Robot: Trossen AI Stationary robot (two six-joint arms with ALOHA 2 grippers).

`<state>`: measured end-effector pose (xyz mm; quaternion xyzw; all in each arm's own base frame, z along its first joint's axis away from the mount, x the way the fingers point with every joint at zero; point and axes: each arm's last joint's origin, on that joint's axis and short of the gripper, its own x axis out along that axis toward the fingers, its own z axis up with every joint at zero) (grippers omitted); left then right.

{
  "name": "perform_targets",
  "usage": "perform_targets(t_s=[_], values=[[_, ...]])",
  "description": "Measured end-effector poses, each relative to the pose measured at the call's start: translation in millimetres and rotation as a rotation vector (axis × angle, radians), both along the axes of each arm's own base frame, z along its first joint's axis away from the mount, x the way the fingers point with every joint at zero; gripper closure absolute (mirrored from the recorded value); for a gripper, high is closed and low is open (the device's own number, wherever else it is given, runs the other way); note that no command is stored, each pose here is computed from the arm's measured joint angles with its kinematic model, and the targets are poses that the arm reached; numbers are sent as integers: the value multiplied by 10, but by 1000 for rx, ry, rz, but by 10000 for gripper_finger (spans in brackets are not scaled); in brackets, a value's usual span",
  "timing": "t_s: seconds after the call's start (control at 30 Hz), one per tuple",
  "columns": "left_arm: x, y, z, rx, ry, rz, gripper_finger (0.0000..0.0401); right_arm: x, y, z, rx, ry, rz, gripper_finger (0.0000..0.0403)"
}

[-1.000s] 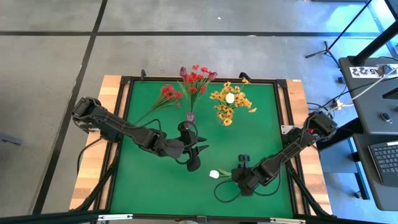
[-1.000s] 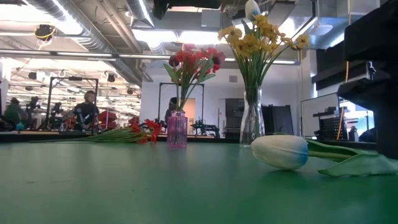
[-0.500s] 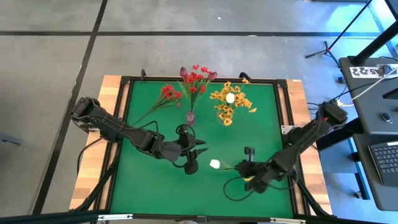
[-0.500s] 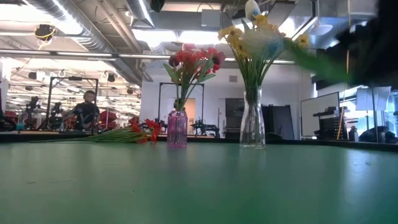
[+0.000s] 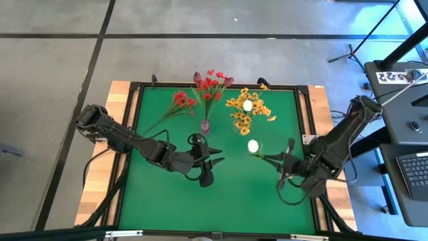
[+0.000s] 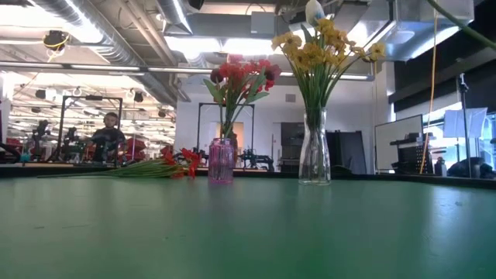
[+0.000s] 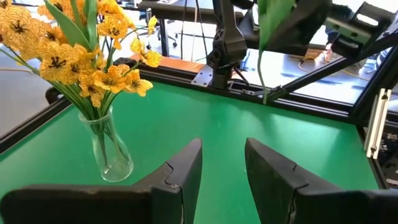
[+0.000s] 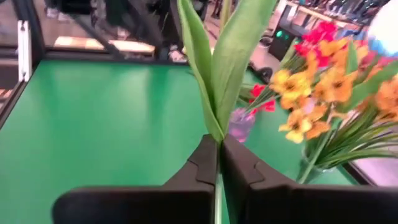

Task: Sort flowers into vase by color
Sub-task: Put the white tulip into the transparent vase

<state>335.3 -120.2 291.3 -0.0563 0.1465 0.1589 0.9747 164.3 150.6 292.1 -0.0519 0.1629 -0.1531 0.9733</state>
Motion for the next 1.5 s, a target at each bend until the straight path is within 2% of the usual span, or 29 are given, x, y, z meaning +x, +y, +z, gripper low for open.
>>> perform_targets(t_s=[0.1, 0.2, 0.37, 0.47, 0.57, 0.67, 0.9, 1.07, 1.23, 1.5], values=[[0, 0, 1, 0, -1, 0, 284, -10, -14, 72, -10, -25, 17, 394], [0, -1, 1, -1, -1, -1, 284, 37, 12, 143, 2, -43, 87, 397], [7, 20, 3, -1, -2, 6, 284, 228, 89, 287, 77, -88, 435, 398], [7, 22, 3, -6, -3, 8, 284, 350, 92, 335, 31, -146, 551, 397], [7, 22, 4, -8, -4, 8, 284, 436, 26, 383, -39, -204, 537, 400], [5, 18, 3, -7, -4, 7, 284, 474, -48, 316, -111, -269, 522, 399], [5, 18, 3, -3, -2, 5, 284, 257, -400, 72, -220, -502, 512, 399], [5, 18, 3, -3, -2, 5, 284, 35, -771, -81, -236, -648, 371, 399], [11, 33, 4, -5, -3, 10, 284, -90, -1075, -142, -261, -723, 237, 399], [11, 33, 5, -17, -8, 15, 284, -101, -1389, -80, -283, -812, 200, 398]])
